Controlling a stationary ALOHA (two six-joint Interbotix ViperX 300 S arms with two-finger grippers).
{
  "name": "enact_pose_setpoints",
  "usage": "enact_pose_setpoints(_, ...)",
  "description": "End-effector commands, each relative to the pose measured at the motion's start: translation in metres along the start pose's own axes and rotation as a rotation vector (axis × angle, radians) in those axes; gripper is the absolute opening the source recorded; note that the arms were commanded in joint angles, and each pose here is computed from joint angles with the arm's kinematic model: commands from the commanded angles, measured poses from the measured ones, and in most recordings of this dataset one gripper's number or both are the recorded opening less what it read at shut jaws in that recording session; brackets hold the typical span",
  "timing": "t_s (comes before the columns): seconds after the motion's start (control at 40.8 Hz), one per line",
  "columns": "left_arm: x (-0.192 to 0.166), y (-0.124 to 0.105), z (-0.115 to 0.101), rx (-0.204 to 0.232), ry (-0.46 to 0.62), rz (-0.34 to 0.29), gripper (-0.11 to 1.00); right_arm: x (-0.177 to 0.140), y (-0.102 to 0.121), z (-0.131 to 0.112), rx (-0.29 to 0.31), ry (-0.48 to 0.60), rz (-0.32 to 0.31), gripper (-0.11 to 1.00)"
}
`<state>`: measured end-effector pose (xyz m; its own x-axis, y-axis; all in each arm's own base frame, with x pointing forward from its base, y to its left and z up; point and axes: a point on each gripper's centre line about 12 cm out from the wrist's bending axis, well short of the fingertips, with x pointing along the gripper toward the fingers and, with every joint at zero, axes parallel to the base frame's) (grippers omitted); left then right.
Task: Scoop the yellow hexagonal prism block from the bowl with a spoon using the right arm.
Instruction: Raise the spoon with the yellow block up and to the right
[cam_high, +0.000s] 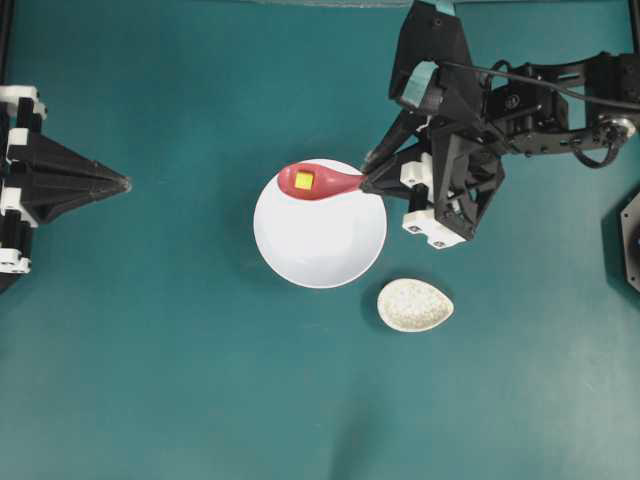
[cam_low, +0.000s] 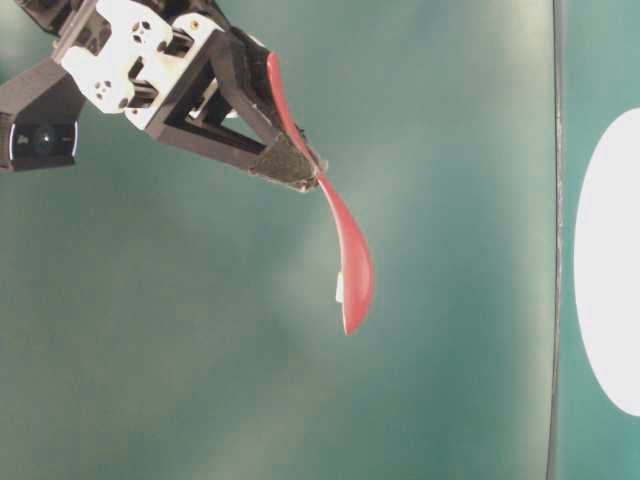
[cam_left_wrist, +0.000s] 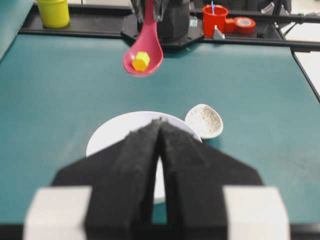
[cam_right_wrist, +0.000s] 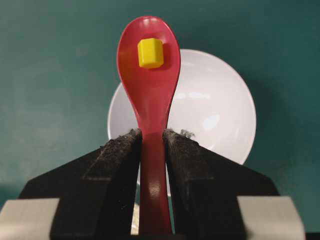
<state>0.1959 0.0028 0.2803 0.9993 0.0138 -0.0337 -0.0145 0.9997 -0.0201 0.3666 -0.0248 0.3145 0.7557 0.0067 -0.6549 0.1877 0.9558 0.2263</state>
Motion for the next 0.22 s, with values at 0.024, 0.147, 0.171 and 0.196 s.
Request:
enact_pose_setpoints(0.024, -0.0008, 0.0, 0.0142, 0.003, -0.035, 0.0, -0.01, -0.0093, 0.0028, 0.0077, -0.007, -0.043, 0.008, 0.23)
enact_pose_setpoints(0.147, -0.0026, 0.0, 0.0138, 0.003, -0.026, 0.001, -0.01, -0.0087, 0.0021, 0.0076, -0.005, -0.042, 0.007, 0.23)
enact_pose_setpoints(0.171, -0.0025, 0.0, 0.0136, 0.005, -0.02, 0.001, -0.01, -0.0093, 0.0027, 0.0075, -0.006, -0.042, 0.008, 0.23)
enact_pose_setpoints(0.196, -0.0025, 0.0, 0.0122, 0.005, -0.012, 0.001, -0.01, -0.0093, 0.0022, 0.0076, -0.005, -0.042, 0.007, 0.23)
